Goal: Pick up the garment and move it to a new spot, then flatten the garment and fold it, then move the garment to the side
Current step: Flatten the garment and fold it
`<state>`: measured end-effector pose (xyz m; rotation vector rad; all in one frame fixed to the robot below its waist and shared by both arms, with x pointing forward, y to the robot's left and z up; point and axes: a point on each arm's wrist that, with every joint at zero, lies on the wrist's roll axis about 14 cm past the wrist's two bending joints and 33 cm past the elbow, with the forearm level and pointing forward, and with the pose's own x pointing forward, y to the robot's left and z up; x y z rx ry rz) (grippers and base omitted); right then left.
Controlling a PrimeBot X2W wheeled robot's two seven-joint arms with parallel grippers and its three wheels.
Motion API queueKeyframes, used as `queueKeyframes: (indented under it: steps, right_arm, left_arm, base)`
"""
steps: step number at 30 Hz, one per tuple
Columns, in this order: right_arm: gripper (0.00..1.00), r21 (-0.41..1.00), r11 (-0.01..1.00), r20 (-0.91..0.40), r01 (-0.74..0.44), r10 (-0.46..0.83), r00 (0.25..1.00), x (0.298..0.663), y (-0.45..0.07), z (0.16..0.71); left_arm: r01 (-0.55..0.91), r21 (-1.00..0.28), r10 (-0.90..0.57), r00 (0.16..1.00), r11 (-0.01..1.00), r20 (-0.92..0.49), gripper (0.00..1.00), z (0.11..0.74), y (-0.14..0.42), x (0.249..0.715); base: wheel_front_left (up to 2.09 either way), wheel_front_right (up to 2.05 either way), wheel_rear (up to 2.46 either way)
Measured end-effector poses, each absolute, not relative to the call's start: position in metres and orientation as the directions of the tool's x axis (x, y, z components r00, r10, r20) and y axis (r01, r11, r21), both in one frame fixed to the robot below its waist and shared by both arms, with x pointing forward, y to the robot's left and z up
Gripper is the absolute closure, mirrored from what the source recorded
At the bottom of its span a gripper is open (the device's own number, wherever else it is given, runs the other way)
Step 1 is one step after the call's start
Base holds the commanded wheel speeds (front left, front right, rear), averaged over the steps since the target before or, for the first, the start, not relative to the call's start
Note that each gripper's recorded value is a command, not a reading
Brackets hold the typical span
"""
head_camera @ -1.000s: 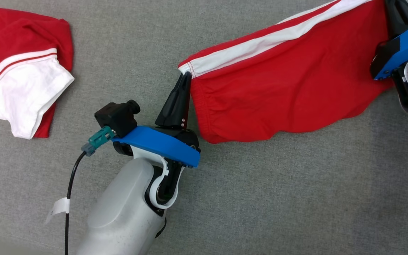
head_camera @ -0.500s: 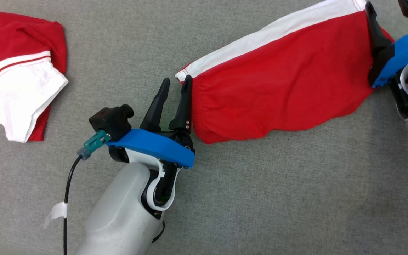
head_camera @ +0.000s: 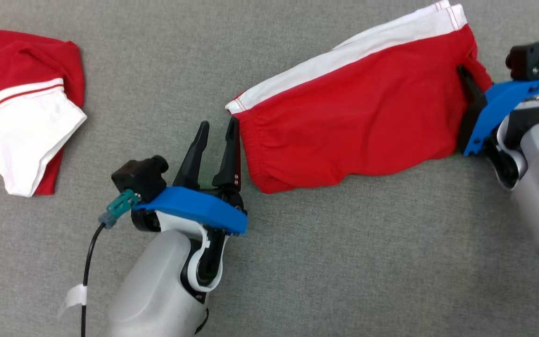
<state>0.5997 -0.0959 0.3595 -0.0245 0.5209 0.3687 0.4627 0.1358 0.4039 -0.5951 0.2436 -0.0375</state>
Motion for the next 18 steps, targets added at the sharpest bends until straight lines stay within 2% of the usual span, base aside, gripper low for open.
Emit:
queueKeyframes:
  steps: [9,18]
  right_arm:
    - [1.0,0.174,0.947,-0.366,-0.269,0.316,0.875,0.569,-0.118,0.392]
    - [1.0,0.226,0.953,-0.31,-0.201,0.266,0.913,0.513,-0.149,0.415]
  left_arm:
    - [-0.062,-0.517,-0.054,0.977,0.854,-0.206,0.0,0.414,0.148,0.447]
    - [-0.064,-0.485,-0.04,0.979,0.872,-0.201,0.0,0.42,0.152,0.417]
  base:
    - [0.0,0.0,0.0]
    - [0.0,0.0,0.0]
